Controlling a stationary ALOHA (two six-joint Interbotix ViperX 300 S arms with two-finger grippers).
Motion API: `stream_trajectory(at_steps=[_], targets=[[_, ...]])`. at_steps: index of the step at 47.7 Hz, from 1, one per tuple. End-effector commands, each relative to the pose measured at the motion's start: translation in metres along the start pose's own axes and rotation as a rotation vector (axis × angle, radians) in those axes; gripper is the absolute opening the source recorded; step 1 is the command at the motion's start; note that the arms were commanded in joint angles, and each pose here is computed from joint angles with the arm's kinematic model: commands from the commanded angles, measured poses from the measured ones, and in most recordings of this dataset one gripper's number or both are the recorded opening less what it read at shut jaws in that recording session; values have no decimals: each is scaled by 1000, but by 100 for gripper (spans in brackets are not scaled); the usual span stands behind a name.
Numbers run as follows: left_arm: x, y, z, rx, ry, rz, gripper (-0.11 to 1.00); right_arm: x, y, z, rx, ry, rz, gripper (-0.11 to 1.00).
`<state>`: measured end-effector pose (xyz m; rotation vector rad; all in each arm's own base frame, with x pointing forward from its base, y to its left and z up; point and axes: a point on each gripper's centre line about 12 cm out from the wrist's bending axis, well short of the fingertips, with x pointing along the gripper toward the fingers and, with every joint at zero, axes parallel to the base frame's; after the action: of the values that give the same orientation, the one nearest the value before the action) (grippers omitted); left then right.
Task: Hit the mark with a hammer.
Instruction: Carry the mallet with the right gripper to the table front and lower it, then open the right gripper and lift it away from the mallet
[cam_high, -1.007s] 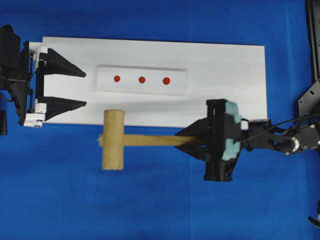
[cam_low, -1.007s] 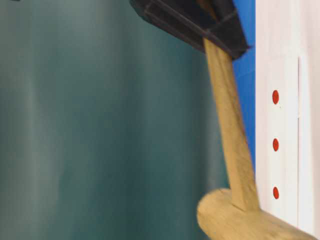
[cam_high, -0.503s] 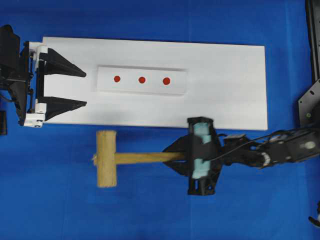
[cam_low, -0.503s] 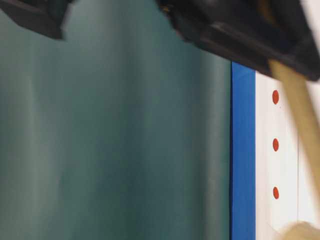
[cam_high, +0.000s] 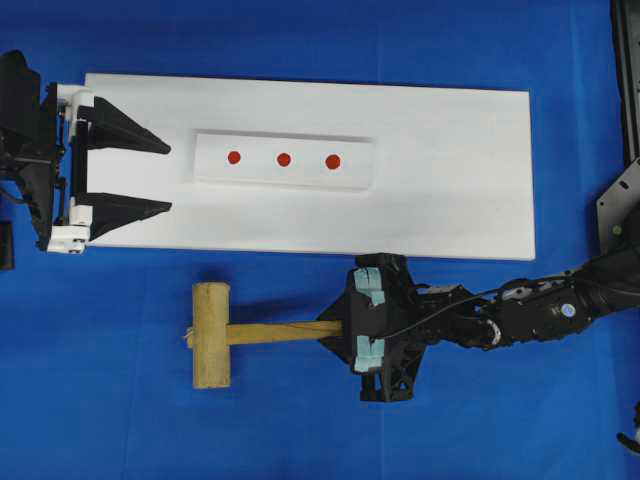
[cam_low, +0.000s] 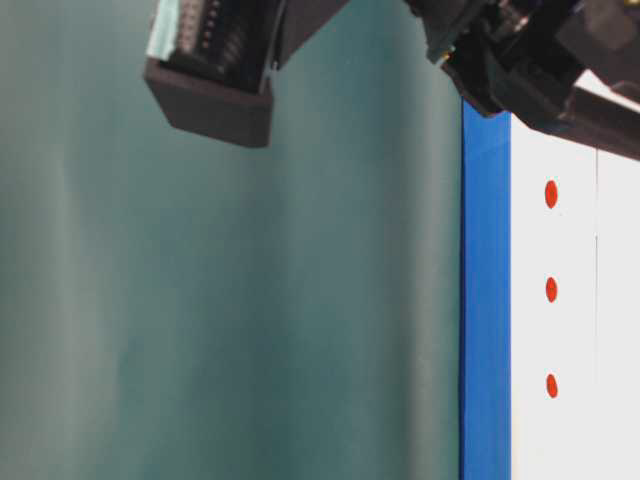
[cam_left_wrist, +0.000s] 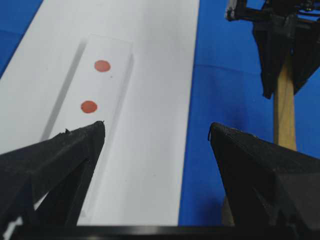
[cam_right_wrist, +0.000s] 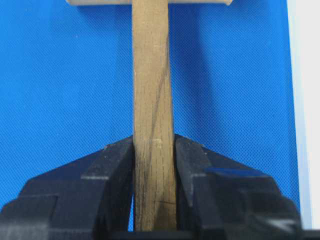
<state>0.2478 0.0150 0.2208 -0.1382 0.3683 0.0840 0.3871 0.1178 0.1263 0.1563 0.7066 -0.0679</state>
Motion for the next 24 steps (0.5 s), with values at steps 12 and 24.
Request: stream_trajectory(at_steps=[12, 24], targets=[[-1, 3, 7, -3, -28, 10, 81, 11, 5, -7, -6, 38, 25, 10], [-1, 3, 7, -5, -28, 10, 81, 19, 2, -17, -15, 66, 10, 10]])
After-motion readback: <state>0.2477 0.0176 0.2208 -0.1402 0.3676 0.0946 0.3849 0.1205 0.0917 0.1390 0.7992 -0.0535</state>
